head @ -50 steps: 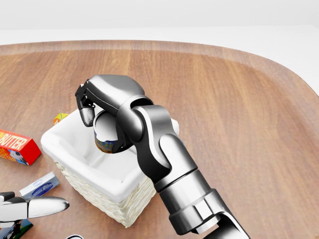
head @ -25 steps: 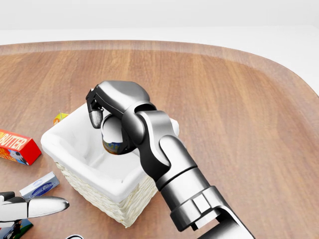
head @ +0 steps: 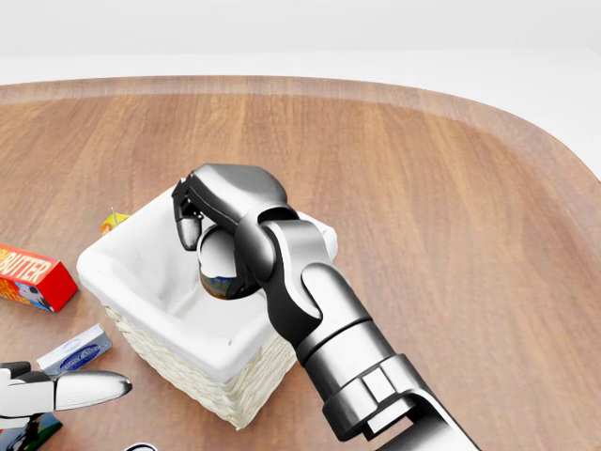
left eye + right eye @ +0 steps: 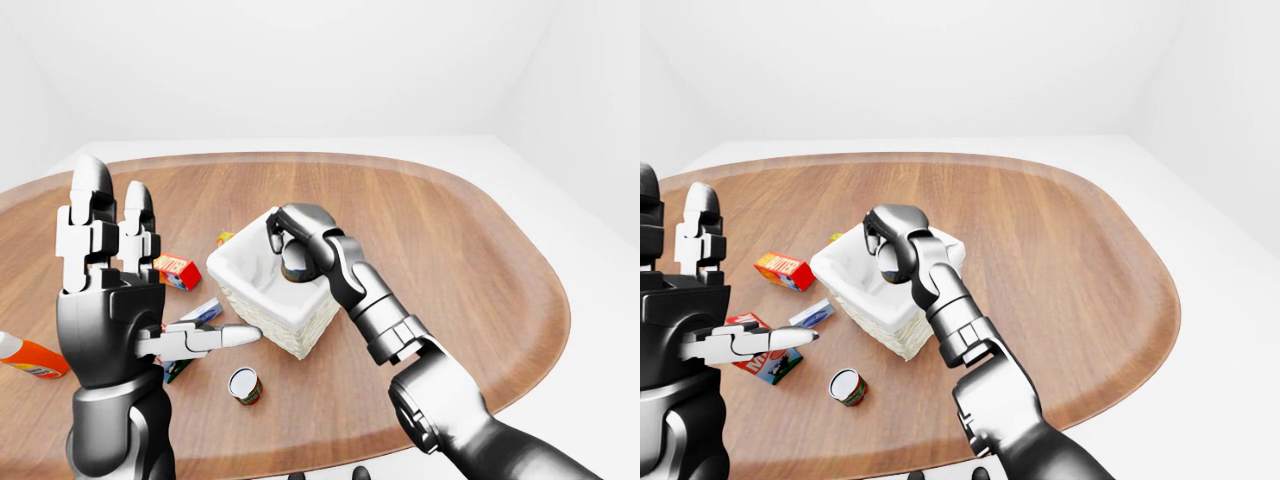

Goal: Pick up the alphabet soup, and put it in the basket.

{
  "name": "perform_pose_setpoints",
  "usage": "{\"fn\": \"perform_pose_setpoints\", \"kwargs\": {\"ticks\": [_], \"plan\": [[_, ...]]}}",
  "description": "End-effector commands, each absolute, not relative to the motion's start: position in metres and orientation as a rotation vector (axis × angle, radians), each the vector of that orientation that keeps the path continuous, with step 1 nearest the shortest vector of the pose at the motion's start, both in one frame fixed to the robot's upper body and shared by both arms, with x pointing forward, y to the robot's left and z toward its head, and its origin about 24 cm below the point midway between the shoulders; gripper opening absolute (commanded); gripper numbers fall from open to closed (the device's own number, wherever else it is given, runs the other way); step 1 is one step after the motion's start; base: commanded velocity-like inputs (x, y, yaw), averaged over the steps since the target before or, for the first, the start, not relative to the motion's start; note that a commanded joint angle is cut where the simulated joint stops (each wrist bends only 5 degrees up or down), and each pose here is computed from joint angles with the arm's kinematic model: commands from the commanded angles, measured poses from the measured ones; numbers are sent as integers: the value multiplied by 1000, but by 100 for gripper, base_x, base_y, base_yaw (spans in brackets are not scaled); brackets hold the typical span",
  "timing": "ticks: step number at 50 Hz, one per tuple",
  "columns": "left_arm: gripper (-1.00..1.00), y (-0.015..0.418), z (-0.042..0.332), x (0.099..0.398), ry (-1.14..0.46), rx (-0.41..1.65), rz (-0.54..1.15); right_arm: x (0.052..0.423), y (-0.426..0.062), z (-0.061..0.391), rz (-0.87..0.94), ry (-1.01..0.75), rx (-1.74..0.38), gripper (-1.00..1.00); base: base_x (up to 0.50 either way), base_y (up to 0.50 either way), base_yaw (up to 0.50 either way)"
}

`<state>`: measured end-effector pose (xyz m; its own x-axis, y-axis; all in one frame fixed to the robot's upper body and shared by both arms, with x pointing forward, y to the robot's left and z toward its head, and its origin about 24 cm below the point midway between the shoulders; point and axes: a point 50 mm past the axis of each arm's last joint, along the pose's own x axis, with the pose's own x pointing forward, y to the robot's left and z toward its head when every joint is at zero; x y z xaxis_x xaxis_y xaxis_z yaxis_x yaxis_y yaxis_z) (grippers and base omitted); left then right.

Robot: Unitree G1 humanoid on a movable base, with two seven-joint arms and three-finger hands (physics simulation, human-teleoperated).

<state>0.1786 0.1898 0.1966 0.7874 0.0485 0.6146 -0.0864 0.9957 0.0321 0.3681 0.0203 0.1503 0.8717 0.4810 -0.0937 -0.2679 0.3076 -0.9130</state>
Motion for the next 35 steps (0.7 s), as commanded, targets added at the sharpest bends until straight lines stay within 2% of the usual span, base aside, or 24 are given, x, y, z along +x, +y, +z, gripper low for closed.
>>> {"fn": "perform_pose_setpoints", "kwargs": {"ticks": [1, 2, 4, 5, 6, 7, 9, 28, 35], "plan": [[100, 190, 195, 179, -652, 59, 72, 368, 21, 150, 486, -220, -1133, -84, 0, 0, 0], [100, 190, 195, 179, -654, 60, 72, 367, 21, 151, 490, -223, -1137, -69, 0, 0, 0], [100, 190, 195, 179, -653, 61, 72, 366, 22, 151, 493, -227, -1139, -62, 0, 0, 0], [100, 190, 195, 180, -651, 60, 72, 366, 22, 151, 495, -227, -1141, 22, 0, 0, 0], [100, 190, 195, 180, -650, 60, 72, 366, 22, 151, 495, -227, -1141, 22, 0, 0, 0], [100, 189, 194, 180, -645, 61, 70, 366, 21, 149, 496, -221, -1145, 62, 0, 0, 0], [100, 189, 194, 180, -644, 60, 70, 366, 22, 150, 496, -223, -1145, 100, 0, 0, 0], [100, 189, 193, 181, -641, 60, 70, 364, 23, 151, 513, -224, -1161, 100, 0, 0, 0], [100, 189, 193, 180, -640, 60, 70, 358, 31, 171, 533, -286, -1152, 100, 0, 0, 0]]}}
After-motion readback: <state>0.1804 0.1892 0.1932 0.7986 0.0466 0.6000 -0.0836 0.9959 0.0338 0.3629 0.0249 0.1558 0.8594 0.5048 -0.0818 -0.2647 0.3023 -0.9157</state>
